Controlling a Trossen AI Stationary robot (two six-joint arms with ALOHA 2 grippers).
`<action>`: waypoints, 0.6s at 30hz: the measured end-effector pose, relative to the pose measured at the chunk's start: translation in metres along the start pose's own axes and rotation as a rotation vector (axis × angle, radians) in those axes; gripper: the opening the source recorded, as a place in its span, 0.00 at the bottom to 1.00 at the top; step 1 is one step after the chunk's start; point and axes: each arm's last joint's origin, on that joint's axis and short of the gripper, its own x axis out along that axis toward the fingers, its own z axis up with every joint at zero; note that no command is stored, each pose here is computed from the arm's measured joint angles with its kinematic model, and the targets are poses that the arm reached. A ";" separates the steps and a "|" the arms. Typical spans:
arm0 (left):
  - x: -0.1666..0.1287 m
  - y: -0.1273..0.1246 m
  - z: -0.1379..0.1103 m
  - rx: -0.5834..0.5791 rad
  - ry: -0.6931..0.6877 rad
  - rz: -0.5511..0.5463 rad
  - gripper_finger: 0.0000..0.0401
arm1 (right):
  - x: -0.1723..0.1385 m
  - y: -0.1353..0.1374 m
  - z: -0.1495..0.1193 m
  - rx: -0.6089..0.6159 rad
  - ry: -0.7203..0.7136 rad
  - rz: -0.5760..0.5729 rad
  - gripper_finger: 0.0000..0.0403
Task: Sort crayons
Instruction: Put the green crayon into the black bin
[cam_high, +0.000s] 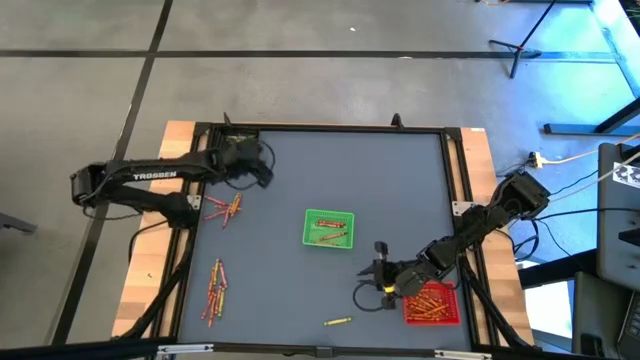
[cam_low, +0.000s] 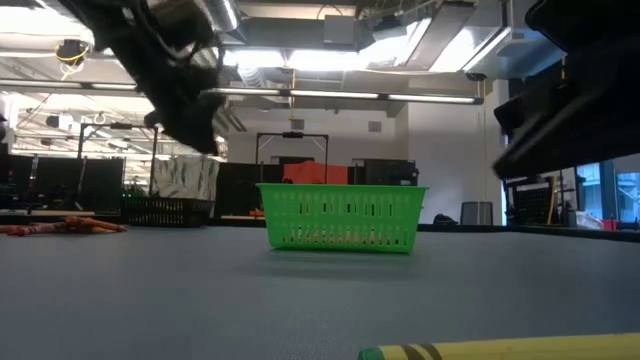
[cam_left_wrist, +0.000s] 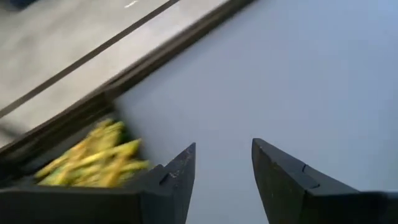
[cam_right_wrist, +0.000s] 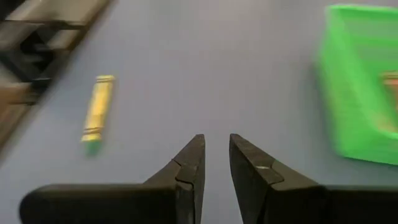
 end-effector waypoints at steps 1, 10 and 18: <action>-0.004 -0.009 -0.001 0.015 -0.017 -0.039 0.35 | 0.000 0.002 0.000 0.007 0.007 0.045 0.18; -0.046 -0.072 -0.025 0.057 -0.100 -0.299 0.35 | -0.002 0.012 0.015 0.046 -0.075 0.271 0.27; -0.077 -0.113 -0.051 0.096 -0.157 -0.469 0.35 | 0.028 0.034 0.029 -0.041 -0.061 0.336 0.43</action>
